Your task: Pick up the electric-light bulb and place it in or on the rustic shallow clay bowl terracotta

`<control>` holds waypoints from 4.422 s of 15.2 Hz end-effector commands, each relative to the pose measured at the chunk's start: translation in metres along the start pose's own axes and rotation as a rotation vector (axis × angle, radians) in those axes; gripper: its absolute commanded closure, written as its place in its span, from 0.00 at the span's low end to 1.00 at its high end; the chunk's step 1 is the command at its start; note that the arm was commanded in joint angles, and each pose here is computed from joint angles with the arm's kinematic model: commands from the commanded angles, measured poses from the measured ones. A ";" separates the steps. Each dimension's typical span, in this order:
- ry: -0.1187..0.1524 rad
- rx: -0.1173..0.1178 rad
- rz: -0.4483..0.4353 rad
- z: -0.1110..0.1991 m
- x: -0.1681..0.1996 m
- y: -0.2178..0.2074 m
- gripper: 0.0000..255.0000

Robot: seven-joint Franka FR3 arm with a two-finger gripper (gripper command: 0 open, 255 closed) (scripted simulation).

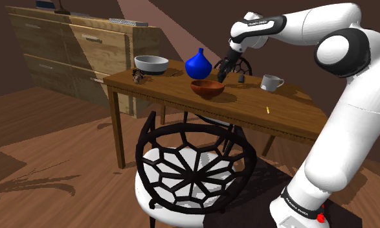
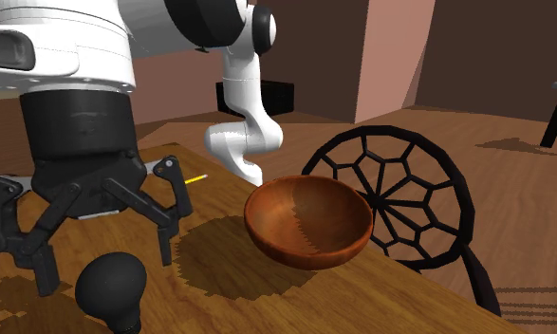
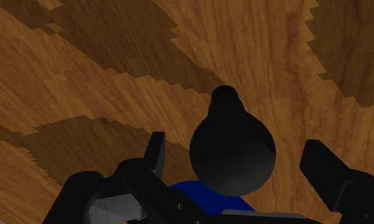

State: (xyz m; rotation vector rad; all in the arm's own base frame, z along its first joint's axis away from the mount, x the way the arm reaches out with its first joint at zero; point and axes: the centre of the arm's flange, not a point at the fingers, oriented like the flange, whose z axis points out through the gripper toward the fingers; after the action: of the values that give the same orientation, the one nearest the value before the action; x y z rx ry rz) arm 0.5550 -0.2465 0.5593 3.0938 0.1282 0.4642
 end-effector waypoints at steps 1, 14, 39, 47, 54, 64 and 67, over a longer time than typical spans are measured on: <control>0.000 0.000 0.000 0.008 0.000 0.000 0.00; 0.000 0.000 0.000 0.008 0.000 0.000 1.00; 0.000 0.000 0.000 -0.092 0.031 0.003 1.00; 0.000 0.000 0.000 -0.133 0.043 0.003 1.00; 0.000 0.000 0.000 -0.147 0.032 -0.074 1.00; 0.000 0.000 0.000 -0.168 0.011 -0.202 1.00; 0.000 0.000 0.000 -0.167 0.006 -0.226 1.00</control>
State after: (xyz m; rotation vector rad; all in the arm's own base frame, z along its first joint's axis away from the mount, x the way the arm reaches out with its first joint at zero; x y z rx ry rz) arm 0.4966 -0.0255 0.7170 3.0938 0.1301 0.4648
